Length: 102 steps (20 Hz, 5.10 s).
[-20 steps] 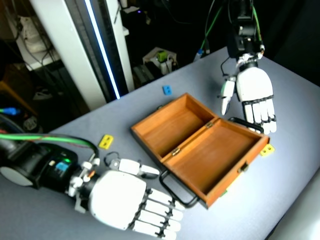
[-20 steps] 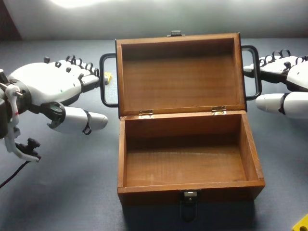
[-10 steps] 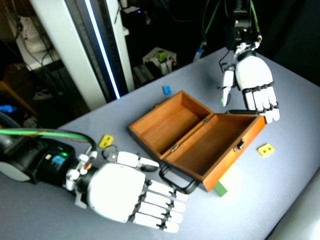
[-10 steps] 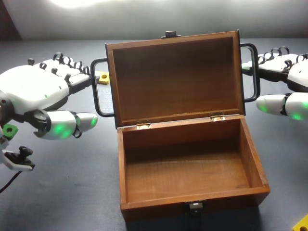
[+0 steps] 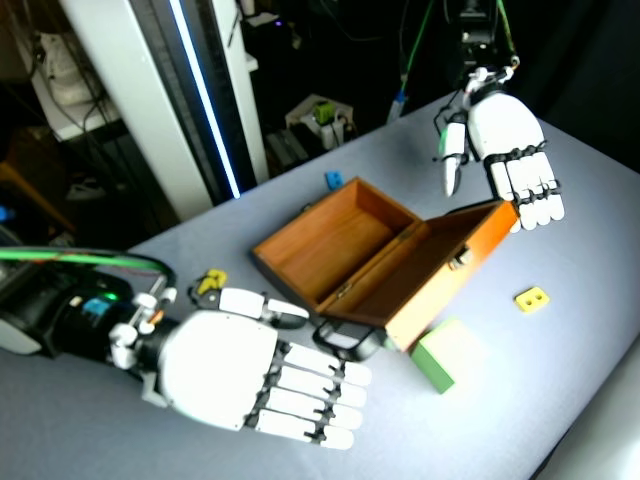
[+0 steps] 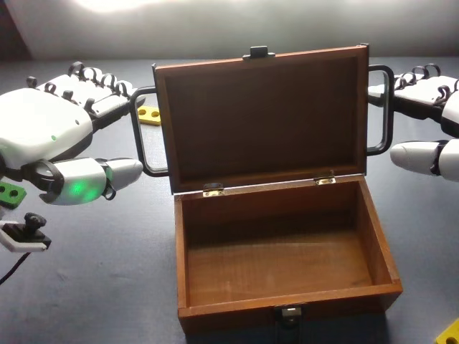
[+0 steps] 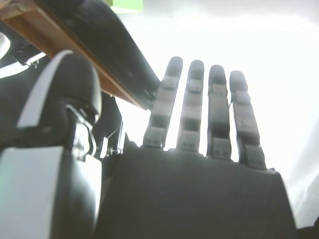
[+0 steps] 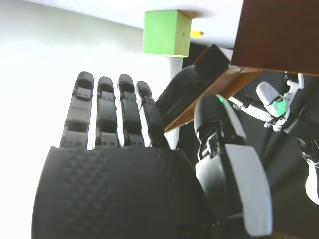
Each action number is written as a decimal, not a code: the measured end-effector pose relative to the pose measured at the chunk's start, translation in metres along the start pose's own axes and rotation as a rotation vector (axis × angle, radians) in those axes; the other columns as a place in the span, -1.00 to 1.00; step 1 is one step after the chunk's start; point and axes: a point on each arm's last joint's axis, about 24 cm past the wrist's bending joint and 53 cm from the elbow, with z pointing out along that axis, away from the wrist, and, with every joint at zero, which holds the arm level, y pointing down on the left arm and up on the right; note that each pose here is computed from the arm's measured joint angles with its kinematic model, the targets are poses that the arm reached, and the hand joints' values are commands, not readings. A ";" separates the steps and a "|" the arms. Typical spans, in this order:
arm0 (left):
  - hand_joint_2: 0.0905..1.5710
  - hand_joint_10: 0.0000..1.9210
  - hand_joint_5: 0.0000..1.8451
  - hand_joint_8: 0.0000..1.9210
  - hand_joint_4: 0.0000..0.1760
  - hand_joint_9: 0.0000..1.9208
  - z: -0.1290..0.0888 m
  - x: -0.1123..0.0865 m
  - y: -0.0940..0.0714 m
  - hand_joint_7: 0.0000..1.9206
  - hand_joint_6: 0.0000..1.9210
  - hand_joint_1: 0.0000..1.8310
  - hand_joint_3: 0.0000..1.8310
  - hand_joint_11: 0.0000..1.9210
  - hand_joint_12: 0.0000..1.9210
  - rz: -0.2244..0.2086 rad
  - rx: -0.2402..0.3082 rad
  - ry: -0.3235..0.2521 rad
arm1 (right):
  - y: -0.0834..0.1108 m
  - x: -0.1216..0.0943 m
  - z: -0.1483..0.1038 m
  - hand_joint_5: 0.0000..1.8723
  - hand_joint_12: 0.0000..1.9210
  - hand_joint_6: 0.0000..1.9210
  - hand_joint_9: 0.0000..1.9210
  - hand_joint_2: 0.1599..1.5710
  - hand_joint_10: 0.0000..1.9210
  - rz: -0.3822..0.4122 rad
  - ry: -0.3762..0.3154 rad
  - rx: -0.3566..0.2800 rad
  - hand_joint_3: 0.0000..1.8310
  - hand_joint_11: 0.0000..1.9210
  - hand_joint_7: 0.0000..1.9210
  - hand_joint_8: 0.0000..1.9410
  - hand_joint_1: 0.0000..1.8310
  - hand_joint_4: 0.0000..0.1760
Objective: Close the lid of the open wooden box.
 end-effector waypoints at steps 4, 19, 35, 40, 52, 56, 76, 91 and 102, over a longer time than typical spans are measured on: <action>0.71 -0.99 -0.95 -0.99 -1.00 -0.96 -0.007 -0.002 -0.008 -0.93 -1.00 -1.00 -1.00 -0.96 -0.99 -0.002 0.025 -0.016 | 0.008 -0.002 -0.008 -0.88 -0.99 -1.00 -0.97 0.75 -0.99 -0.003 -0.005 -0.028 -1.00 -0.98 -0.89 -1.00 -0.79 -0.74; 0.73 -0.99 -0.90 -0.99 -1.00 -0.87 -0.025 0.010 -0.008 -0.85 -1.00 -1.00 -0.99 -0.95 -0.98 -0.037 0.028 0.008 | 0.036 0.011 -0.035 -0.88 -1.00 -1.00 -0.98 0.72 -1.00 0.013 0.019 -0.116 -1.00 -1.00 -0.89 -1.00 -0.73 -0.14; 0.73 -1.00 -0.91 -1.00 -1.00 -0.91 -0.039 0.022 -0.010 -0.90 -1.00 -1.00 -1.00 -0.95 -0.98 -0.085 0.035 0.021 | 0.051 0.054 -0.056 -0.89 -0.99 -1.00 -0.97 0.69 -1.00 0.065 0.096 -0.173 -1.00 -0.98 -0.87 -1.00 -0.73 -0.10; 0.73 -1.00 -0.91 -1.00 -1.00 -0.92 -0.040 0.025 -0.008 -0.91 -1.00 -1.00 -1.00 -0.96 -0.99 -0.086 0.031 0.029 | 0.034 0.056 -0.060 -0.92 -1.00 -1.00 -1.00 0.71 -1.00 0.088 0.090 -0.118 -0.99 -0.99 -0.92 -1.00 -0.78 -0.17; 0.73 -0.99 -0.87 -0.99 -1.00 -0.91 -0.049 0.047 -0.003 -0.88 -0.99 -1.00 -1.00 -0.95 -0.98 -0.114 0.006 0.087 | 0.022 0.069 -0.061 -0.95 -0.99 -1.00 -1.00 0.72 -1.00 0.090 0.125 -0.079 -1.00 -0.98 -0.95 -0.99 -0.83 -0.12; 0.77 -1.00 -0.90 -1.00 -1.00 -0.95 -0.055 0.055 -0.002 -0.92 -1.00 -1.00 -0.99 -0.96 -0.98 -0.132 -0.001 0.104 | 0.022 0.071 -0.061 -0.95 -1.00 -1.00 -1.00 0.71 -1.00 0.093 0.131 -0.076 -1.00 -0.99 -0.96 -1.00 -0.81 -0.06; 0.83 -0.99 -0.90 -1.00 -1.00 -0.95 -0.068 0.070 0.002 -0.93 -1.00 -1.00 -0.99 -0.97 -0.98 -0.182 -0.024 0.120 | 0.027 0.076 -0.066 -1.00 -1.00 -1.00 -1.00 0.15 -1.00 0.113 0.144 -0.081 -1.00 -1.00 -1.00 -1.00 -0.32 0.68; 0.83 -0.99 -0.88 -0.99 -1.00 -0.97 -0.070 0.070 0.002 -0.95 -0.99 -1.00 -1.00 -0.97 -0.98 -0.197 -0.023 0.112 | 0.020 0.050 -0.082 -1.00 -1.00 -1.00 -1.00 0.18 -1.00 0.086 0.110 -0.038 -1.00 -1.00 -1.00 -1.00 -0.19 1.00; 0.76 -1.00 -0.90 -1.00 -1.00 -0.96 -0.069 -0.008 -0.015 -0.93 -1.00 -1.00 -1.00 -1.00 -1.00 -0.206 0.076 -0.154 | 0.049 -0.003 -0.086 -1.00 -1.00 -1.00 -1.00 0.30 -1.00 0.059 -0.088 -0.166 -0.98 -1.00 -1.00 -1.00 -0.51 1.00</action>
